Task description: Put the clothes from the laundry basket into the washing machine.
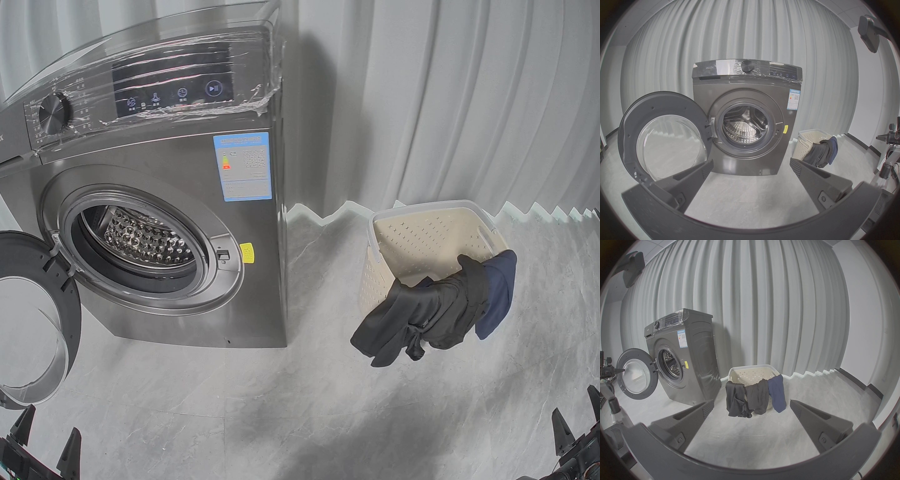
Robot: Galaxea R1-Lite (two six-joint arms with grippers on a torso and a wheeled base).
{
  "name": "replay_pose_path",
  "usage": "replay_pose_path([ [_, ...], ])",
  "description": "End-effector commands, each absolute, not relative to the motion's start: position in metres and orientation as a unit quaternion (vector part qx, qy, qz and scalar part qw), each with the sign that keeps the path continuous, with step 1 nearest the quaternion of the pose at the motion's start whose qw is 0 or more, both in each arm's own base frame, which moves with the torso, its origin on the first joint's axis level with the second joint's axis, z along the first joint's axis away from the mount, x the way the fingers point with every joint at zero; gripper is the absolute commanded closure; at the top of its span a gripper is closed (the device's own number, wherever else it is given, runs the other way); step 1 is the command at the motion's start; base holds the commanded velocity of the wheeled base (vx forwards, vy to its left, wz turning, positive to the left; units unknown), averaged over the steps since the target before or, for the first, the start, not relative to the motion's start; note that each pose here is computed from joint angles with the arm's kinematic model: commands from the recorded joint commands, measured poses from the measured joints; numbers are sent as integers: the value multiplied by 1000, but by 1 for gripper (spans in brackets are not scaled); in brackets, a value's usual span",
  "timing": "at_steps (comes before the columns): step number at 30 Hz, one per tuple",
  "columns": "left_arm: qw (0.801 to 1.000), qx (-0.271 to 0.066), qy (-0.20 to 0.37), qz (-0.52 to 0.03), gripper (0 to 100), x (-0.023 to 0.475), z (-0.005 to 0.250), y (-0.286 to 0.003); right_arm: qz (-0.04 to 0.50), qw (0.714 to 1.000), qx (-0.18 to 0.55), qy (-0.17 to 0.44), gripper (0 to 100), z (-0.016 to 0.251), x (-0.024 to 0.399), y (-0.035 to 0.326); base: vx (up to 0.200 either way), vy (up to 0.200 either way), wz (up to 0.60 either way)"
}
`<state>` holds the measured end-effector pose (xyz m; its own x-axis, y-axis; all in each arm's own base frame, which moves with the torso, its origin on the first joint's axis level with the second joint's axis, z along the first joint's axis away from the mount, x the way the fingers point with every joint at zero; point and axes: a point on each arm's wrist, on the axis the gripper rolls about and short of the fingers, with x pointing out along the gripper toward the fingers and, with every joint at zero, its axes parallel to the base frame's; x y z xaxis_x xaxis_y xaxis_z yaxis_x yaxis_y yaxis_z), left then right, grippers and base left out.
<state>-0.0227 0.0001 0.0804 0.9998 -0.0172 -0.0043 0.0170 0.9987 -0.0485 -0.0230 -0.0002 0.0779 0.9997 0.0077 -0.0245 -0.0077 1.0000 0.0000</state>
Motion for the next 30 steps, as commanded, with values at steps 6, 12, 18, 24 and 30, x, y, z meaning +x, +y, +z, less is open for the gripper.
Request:
replay_pose_path([
  [6,1000,-25,2,-8,0,-23,76,0,4,1000,0,9,0,75,-24,0,0,-200,0],
  [12,1000,-25,2,-8,0,-23,76,0,4,1000,0,9,0,75,-24,0,0,-167,0],
  [18,1000,-25,1,-8,0,-23,76,0,4,1000,0,9,0,75,-24,0,0,0,0],
  [24,1000,-25,2,-8,0,-23,76,0,4,1000,0,9,0,75,-24,0,0,-133,0],
  [30,1000,-25,1,-8,0,-23,76,0,4,1000,0,9,0,75,-24,0,0,-200,0],
])
